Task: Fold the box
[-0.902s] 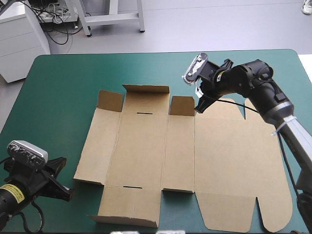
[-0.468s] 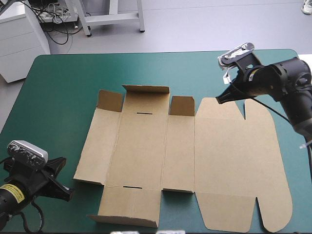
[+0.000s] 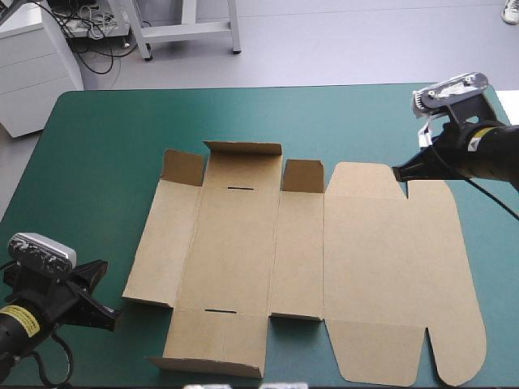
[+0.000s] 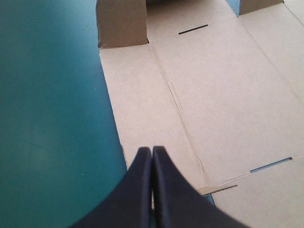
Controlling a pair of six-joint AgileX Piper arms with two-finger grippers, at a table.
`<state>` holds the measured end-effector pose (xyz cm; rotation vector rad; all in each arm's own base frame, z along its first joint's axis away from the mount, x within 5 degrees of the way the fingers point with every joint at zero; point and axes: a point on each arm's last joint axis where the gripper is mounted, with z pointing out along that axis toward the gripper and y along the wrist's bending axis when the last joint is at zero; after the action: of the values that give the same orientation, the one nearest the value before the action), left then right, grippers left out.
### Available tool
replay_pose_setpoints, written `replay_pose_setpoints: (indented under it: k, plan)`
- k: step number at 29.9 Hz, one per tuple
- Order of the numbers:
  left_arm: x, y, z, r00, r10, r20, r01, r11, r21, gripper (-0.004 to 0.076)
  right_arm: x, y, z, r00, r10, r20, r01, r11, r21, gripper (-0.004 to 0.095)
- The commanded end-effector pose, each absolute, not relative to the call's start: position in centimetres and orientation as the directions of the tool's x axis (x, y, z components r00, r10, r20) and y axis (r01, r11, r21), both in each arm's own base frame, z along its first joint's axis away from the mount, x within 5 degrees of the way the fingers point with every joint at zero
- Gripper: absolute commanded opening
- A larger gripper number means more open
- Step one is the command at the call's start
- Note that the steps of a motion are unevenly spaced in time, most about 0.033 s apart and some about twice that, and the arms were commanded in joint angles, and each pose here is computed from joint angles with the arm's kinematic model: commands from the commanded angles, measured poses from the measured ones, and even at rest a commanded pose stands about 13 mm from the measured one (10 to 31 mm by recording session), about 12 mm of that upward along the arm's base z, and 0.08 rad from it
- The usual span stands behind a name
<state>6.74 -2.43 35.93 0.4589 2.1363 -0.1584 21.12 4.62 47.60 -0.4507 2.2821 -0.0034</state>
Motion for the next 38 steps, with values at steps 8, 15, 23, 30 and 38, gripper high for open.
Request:
replay_pose_setpoints:
  k: [8,15,23,30,38]
  plan:
    - [6.9,-2.5,37.3,-0.448,0.224,-0.866,0.378,0.925,0.044,-0.0032,14.4,2.7,47.1,-0.567,-0.305,-0.765,-0.281,0.945,-0.168,-0.0018]
    - [7.3,-2.8,37.2,-0.47,0.211,-0.857,0.372,0.928,0.025,-0.0032,10.2,1.9,41.0,-0.586,-0.27,-0.764,-0.27,0.954,-0.13,-0.0018]
    - [9.9,-4.1,38.0,-0.544,0.238,-0.804,0.367,0.93,0.027,-0.0032,6.8,1.2,38.0,-0.591,-0.23,-0.773,-0.247,0.964,-0.098,-0.0018]
    - [13.7,-6.1,40.8,-0.565,0.292,-0.771,0.389,0.919,0.063,-0.0029,4.7,0.7,36.5,-0.562,-0.219,-0.798,-0.241,0.966,-0.095,-0.0018]
    - [17.5,-8.4,41.7,-0.595,0.343,-0.727,0.433,0.899,0.07,-0.001,4.3,0.6,35.5,-0.582,-0.204,-0.787,-0.233,0.969,-0.079,-0.0018]
